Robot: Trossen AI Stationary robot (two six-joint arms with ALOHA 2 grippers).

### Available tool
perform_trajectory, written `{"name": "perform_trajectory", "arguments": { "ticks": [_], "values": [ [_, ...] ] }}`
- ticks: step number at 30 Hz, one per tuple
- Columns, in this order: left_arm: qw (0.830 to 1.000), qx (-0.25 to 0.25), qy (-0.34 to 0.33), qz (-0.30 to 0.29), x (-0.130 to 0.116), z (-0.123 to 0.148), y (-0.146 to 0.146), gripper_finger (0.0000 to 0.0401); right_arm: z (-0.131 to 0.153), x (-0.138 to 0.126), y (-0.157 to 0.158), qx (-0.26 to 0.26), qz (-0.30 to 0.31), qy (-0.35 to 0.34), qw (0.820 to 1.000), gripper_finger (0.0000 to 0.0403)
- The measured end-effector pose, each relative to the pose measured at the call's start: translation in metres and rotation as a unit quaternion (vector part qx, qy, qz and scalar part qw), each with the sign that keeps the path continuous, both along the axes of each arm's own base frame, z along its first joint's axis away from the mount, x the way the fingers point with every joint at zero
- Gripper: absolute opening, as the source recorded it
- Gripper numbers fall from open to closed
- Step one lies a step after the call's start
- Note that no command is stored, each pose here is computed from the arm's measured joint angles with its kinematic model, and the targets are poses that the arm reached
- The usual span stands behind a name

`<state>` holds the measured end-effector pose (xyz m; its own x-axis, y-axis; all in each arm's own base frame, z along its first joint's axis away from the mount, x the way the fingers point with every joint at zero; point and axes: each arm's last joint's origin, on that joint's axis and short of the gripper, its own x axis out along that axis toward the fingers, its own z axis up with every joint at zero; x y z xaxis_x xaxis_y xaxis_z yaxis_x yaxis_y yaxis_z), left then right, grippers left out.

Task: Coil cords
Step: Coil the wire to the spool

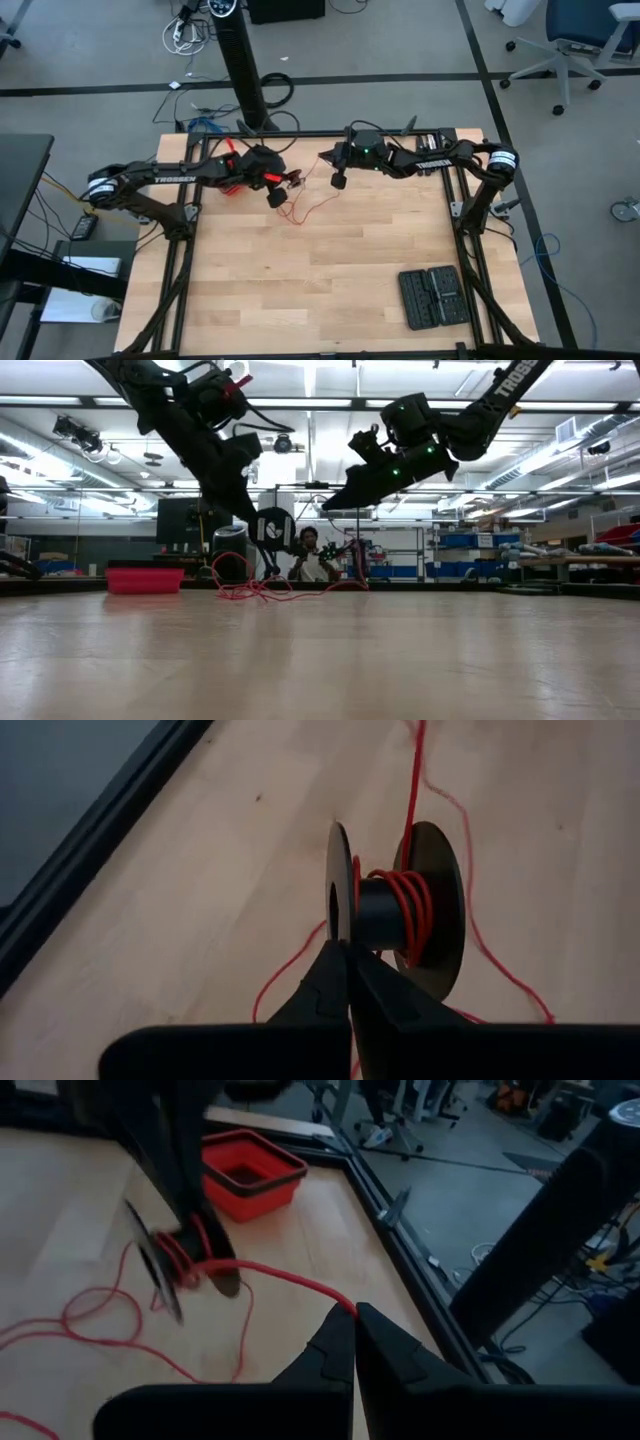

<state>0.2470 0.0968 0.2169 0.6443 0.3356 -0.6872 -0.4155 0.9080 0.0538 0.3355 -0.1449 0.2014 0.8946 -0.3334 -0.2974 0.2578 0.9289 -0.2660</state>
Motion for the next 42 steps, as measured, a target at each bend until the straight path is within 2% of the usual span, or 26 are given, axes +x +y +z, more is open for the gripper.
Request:
{"name": "perform_trajectory", "arguments": {
  "ticks": [5, 10, 18, 28, 33, 37, 42],
  "values": [
    [0.999, -0.005, -0.003, 0.039, 0.011, -0.014, 0.006, 0.0, 0.006, 0.005, 0.004, 0.015, 0.004, -0.014, 1.0, 0.0002],
    [0.995, 0.016, -0.023, 0.098, 0.021, -0.022, 0.013, 0.0, 0.012, 0.011, 0.014, 0.051, 0.065, -0.051, 0.995, 0.0002],
    [0.977, 0.04, -0.119, 0.17, 0.03, -0.011, 0.02, 0.0, 0.012, 0.016, 0.023, 0.059, 0.093, -0.065, 0.992, 0.0002],
    [0.94, 0.027, -0.281, 0.192, 0.04, 0.014, 0.024, 0.0, 0.006, 0.018, 0.024, 0.064, 0.106, -0.059, 0.99, 0.0002],
    [0.926, 0.015, -0.319, 0.2, 0.041, 0.019, 0.024, 0.0001, 0.006, 0.019, 0.026, 0.067, 0.12, -0.058, 0.989, 0.0001],
    [0.922, 0.004, -0.329, 0.206, 0.041, 0.02, 0.024, 0.0001, 0.005, 0.019, 0.027, 0.067, 0.12, -0.056, 0.989, 0.0001],
    [0.919, -0.006, -0.343, 0.196, 0.042, 0.022, 0.024, 0.0001, 0.0, 0.017, 0.025, 0.067, 0.088, -0.031, 0.993, 0.0001]
  ]
}}
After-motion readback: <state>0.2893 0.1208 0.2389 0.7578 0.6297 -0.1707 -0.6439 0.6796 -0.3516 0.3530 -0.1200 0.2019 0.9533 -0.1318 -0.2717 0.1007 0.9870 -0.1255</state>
